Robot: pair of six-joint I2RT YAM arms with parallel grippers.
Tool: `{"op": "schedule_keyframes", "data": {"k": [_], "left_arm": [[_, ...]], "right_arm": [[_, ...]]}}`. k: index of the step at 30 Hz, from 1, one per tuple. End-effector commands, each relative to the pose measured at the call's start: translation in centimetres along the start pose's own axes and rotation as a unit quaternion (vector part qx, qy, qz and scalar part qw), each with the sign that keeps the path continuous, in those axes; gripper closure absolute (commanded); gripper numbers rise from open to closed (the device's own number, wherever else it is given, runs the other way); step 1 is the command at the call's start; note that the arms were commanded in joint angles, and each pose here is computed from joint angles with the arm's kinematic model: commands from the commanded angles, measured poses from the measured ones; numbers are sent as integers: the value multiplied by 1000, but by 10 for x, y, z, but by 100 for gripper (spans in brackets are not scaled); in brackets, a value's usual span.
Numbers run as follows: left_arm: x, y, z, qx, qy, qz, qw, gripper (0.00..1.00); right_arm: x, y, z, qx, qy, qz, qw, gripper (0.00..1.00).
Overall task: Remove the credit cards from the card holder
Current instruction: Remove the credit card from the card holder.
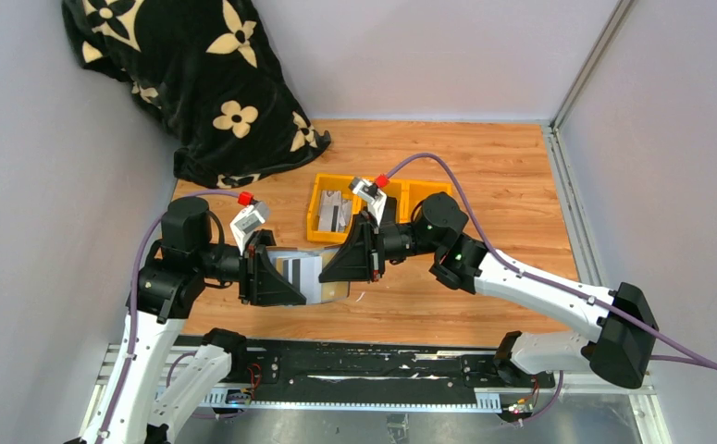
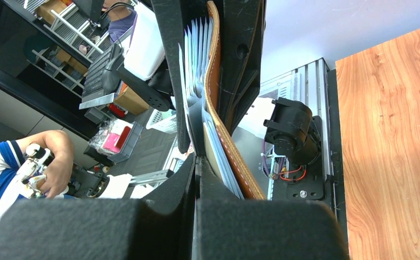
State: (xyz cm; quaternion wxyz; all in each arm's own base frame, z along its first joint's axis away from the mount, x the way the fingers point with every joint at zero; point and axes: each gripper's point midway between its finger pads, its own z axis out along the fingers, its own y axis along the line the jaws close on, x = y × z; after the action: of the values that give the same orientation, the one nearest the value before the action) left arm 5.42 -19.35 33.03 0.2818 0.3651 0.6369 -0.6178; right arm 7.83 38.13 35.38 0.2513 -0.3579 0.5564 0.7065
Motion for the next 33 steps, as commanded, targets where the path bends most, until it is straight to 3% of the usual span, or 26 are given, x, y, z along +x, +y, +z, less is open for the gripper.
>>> {"op": "schedule_keyframes", "data": {"k": [1, 7, 10, 13, 16, 20, 22, 24, 28, 31, 33], "left_arm": [[-4, -33, -3, 53, 6, 33, 998, 70], [-5, -34, -3, 54, 6, 31, 998, 79], [-5, -32, -3, 49, 5, 30, 998, 89], [-6, -26, -2, 39, 4, 24, 999, 100], [-8, -23, -2, 32, 3, 23, 999, 100], [-10, -20, -1, 23, 1, 25, 999, 100], [-11, -18, -1, 18, -1, 26, 1000, 100], [-11, -18, -1, 16, -1, 25, 1000, 100], [-13, -18, -1, 15, -2, 28, 999, 100], [-14, -20, -2, 16, -2, 31, 999, 100], [-16, -20, -2, 15, -2, 32, 999, 100]], "right_arm": [[-2, -13, -5, 21, -13, -5, 1000, 100], [0, -13, -5, 19, -12, -6, 1000, 100], [4, -15, -7, 21, -10, -1, 1000, 100], [-2, -10, -4, 11, -18, 3, 1000, 79], [-11, -5, 1, -2, -29, 1, 1000, 61], [-20, -1, 10, -17, -34, -2, 999, 55], [-21, -1, 13, -22, -33, 1, 999, 56], [-21, -2, 15, -25, -32, 5, 999, 63], [-16, -10, 14, -15, -28, 17, 999, 88], [-15, -12, 4, -6, -33, 18, 999, 100], [-15, -13, -7, 2, -38, 16, 999, 100]]}}
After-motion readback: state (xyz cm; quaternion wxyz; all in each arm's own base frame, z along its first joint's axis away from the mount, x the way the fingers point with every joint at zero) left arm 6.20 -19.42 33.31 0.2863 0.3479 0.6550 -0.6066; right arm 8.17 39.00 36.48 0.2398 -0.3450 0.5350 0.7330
